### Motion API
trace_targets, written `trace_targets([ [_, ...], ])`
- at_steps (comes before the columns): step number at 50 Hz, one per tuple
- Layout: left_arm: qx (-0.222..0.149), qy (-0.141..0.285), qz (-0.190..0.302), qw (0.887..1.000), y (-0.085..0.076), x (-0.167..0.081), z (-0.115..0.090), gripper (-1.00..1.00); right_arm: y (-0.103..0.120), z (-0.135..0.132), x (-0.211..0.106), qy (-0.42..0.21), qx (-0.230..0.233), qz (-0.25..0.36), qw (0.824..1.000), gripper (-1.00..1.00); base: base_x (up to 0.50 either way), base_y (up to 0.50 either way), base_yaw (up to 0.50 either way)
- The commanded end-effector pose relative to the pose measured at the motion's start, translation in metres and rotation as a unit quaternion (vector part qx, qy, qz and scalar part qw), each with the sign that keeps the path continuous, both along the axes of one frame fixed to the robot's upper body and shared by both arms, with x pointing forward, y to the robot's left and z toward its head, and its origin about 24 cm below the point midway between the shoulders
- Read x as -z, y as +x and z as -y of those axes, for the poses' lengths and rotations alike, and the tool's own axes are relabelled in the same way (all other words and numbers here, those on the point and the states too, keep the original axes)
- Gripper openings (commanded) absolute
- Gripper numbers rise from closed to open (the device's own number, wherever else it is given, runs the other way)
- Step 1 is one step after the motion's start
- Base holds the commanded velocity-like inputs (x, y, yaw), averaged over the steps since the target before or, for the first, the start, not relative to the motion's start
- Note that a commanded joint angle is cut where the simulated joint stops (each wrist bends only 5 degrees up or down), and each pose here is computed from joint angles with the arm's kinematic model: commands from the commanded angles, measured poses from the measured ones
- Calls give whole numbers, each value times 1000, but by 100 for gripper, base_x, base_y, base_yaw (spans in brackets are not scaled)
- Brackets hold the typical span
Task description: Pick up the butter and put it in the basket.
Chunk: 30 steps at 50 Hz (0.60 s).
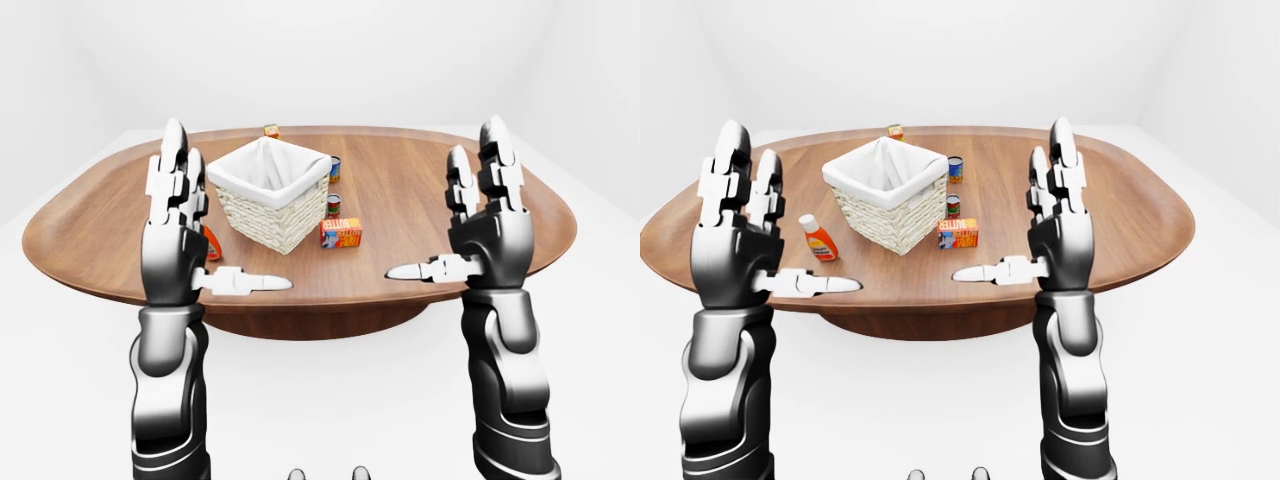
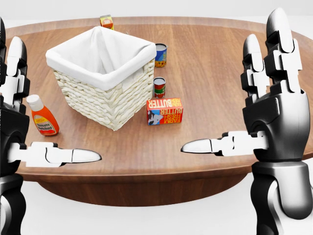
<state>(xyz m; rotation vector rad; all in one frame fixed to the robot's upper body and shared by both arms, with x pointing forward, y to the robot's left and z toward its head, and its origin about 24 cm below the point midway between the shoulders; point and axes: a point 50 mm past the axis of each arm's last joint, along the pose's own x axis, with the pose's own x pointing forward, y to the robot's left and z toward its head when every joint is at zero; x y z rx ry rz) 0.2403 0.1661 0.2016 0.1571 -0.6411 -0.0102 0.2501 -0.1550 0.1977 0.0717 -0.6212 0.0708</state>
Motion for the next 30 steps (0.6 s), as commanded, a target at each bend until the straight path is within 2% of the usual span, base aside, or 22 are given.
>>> trace_targets([
  [1,1,1,14,1000,-2,-6,0,100,1,2,-3,6,-2,6,1000,100,6,17,0],
  [30,2,-6,8,1000,-3,-2,1,100,0,3,-1,15,-2,2,1000,100,28,34,0],
])
